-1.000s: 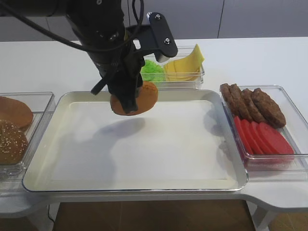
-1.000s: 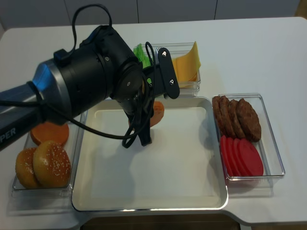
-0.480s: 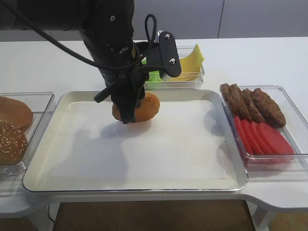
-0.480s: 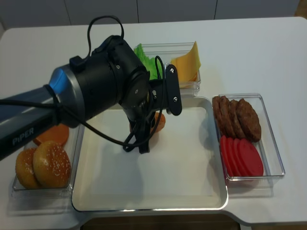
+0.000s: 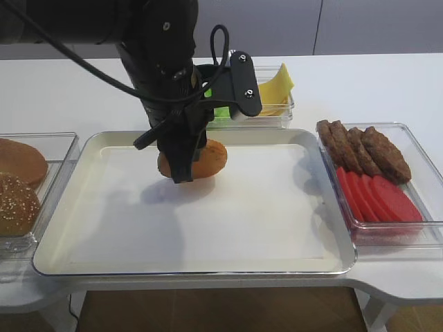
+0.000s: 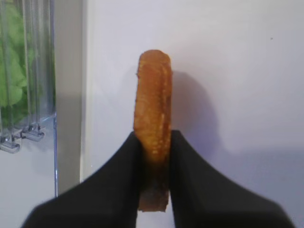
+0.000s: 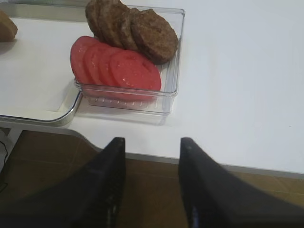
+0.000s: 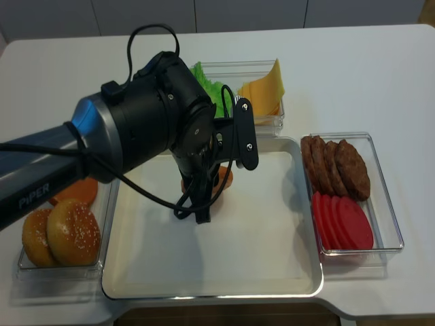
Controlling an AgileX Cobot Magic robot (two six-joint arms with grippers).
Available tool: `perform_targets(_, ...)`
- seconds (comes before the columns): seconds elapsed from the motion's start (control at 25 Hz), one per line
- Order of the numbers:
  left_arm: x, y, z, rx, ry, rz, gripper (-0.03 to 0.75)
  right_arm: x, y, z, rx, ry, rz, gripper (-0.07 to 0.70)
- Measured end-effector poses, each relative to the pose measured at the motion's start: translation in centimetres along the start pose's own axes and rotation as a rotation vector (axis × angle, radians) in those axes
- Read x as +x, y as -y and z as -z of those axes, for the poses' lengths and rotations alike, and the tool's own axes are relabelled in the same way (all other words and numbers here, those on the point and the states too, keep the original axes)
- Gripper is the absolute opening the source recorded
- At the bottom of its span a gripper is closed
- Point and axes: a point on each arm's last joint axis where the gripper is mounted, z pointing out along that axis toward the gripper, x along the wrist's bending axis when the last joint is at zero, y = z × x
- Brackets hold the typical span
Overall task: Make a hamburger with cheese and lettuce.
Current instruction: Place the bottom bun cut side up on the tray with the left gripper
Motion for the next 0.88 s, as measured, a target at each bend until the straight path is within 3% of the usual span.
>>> perform_targets(0.88,-0.19,-0.10,0.04,-0.009,0.024,0.018,0.113,0.00,0.00,0.00,0.000,0.000,0.000,0.299)
